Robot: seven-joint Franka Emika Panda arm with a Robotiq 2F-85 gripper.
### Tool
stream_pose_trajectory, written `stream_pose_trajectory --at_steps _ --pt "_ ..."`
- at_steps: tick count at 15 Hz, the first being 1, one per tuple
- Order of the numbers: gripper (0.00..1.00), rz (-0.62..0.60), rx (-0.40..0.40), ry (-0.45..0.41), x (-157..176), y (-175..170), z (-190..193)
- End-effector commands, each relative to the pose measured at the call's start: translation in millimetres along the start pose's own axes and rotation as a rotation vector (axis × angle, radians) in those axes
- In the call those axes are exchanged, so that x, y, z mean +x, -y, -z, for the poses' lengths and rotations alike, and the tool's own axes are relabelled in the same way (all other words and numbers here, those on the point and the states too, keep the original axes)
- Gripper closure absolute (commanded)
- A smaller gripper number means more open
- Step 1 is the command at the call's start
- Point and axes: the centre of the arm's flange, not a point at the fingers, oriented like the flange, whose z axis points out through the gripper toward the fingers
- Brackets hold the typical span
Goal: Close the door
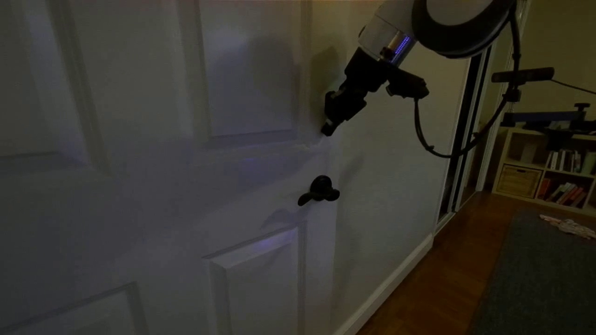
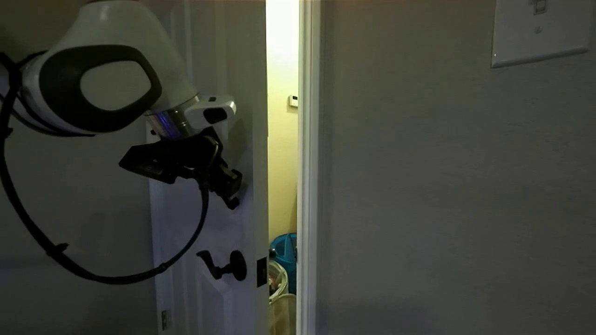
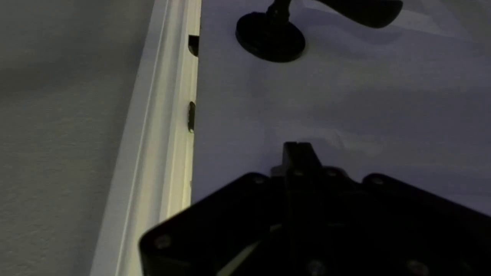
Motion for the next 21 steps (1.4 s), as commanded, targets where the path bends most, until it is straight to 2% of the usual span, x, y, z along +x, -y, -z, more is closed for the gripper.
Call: stream_pose_trajectory --at_steps 1,8,15,19,21 --pt "0.97 0.018 -0.017 -0.016 28 -12 -15" --pt "0.97 0.019 -0.017 -0.039 69 -22 -45" --pt "0.97 0.021 -0.014 -0.029 93 -21 -71" --pt "0.97 0.025 -0.024 0.01 91 -23 -71" --pt "0.97 0.047 -0.017 0.076 81 -27 -66"
